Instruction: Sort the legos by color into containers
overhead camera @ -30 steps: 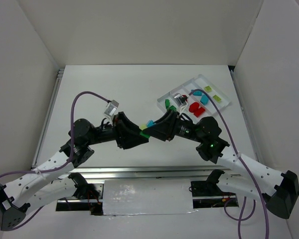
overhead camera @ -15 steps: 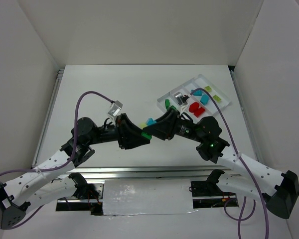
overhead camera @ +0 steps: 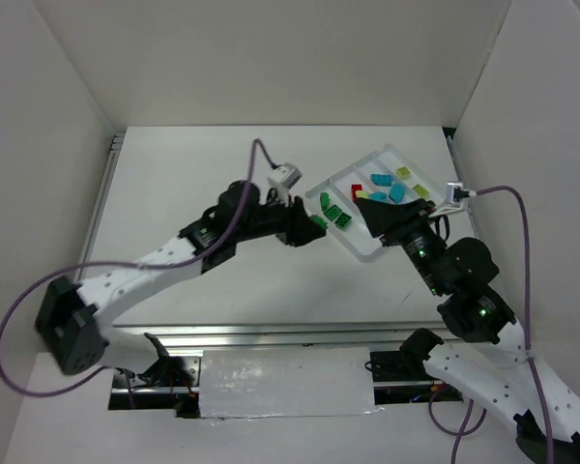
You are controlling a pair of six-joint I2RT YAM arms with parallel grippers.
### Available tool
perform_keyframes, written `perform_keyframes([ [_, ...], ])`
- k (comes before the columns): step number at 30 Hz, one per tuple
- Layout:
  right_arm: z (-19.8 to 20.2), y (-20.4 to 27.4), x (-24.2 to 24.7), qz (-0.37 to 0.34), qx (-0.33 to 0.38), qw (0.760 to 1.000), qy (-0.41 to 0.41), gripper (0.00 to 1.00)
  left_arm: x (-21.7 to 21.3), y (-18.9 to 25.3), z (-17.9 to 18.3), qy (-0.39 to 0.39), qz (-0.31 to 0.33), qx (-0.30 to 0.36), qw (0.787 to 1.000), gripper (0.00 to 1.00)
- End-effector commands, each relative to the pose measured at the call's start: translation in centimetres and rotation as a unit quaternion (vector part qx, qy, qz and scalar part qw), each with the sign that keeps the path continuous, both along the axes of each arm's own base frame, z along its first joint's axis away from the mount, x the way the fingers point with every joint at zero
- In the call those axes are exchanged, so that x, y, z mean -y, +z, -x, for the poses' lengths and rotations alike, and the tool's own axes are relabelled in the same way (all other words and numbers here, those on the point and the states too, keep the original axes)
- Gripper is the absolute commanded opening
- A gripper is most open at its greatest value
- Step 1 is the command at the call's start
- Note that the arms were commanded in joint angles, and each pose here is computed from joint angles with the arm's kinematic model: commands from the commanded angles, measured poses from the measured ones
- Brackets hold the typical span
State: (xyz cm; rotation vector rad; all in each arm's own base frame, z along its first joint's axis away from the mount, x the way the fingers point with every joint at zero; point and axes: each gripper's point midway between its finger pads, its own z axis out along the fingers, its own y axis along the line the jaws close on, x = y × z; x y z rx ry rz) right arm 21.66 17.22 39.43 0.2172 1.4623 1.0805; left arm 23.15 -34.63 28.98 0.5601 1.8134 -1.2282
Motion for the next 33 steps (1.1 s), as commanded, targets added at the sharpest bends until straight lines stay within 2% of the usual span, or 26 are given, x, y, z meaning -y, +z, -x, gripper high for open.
perform_keyframes([
  [1,-0.2,-0.1,4.8,0.029,-0.022,0.994,-0.108,0.00,2.3,-5.3,-6.1,0.058,-0.110,-0.001,0.992,0.03],
  [4,1.0,0.6,5.9,0.035,-0.024,0.993,-0.111,0.00,5.8,-9.1,-10.0,0.065,-0.152,-0.029,0.986,0.03],
  [5,1.2,0.6,6.1,0.039,-0.024,0.993,-0.111,0.00,7.2,-7.4,-11.6,0.073,-0.139,-0.018,0.987,0.04],
  [6,1.3,0.2,6.2,0.045,-0.030,0.992,-0.112,0.00,7.9,-11.9,-12.6,0.075,-0.181,-0.051,0.979,0.05],
  [7,1.7,0.4,6.5,0.045,-0.026,0.992,-0.112,0.00,9.2,-10.7,-14.1,0.085,-0.175,-0.039,0.980,0.08],
  [8,1.8,0.2,6.6,0.046,-0.027,0.992,-0.112,0.00,9.6,-11.8,-14.9,0.093,-0.187,-0.045,0.977,0.11],
  [9,2.0,-0.1,6.8,0.049,-0.031,0.992,-0.112,0.00,10.0,-15.1,-15.5,0.094,-0.214,-0.064,0.970,0.13],
  [12,2.4,-0.8,7.0,0.058,-0.036,0.992,-0.108,0.00,10.6,-17.4,-16.7,0.109,-0.236,-0.072,0.963,0.30],
  [13,2.5,-0.9,7.0,0.059,-0.035,0.992,-0.106,0.00,10.7,-17.7,-16.9,0.108,-0.238,-0.070,0.963,0.43],
  [17,2.6,-1.4,6.8,0.070,-0.037,0.992,-0.101,0.00,10.9,-19.2,-17.5,0.115,-0.247,-0.075,0.959,0.75],
  [19,2.5,-1.4,6.6,0.076,-0.037,0.992,-0.098,0.00,10.9,-20.0,-17.1,0.106,-0.251,-0.079,0.959,0.99],
  [26,1.6,-2.3,5.7,0.087,-0.048,0.991,-0.091,0.00,10.8,-16.2,-16.5,0.106,-0.198,-0.064,0.972,1.00],
  [27,1.7,-2.2,5.5,0.086,-0.045,0.992,-0.085,0.00,10.5,-13.5,-16.4,0.108,-0.171,-0.050,0.978,1.00],
  [29,2.2,-1.6,4.7,0.093,-0.021,0.994,-0.059,0.00,8.5,-10.9,-15.2,0.113,-0.138,-0.053,0.983,1.00],
  [30,3.1,-0.7,3.1,0.093,0.007,0.996,-0.009,0.00,8.3,-8.7,-15.1,0.110,-0.103,-0.037,0.988,1.00],
  [31,3.7,-0.3,2.3,0.108,0.030,0.994,0.019,0.00,6.9,-9.5,-13.9,0.095,-0.096,-0.056,0.989,0.99],
  [32,4.3,0.0,1.3,0.118,0.047,0.990,0.052,0.00,6.0,-5.5,-12.5,0.081,-0.061,-0.034,0.994,0.99],
  [33,6.4,0.5,-1.1,0.132,0.077,0.978,0.140,0.00,5.3,-4.2,-11.5,0.065,-0.047,-0.023,0.996,1.00],
])
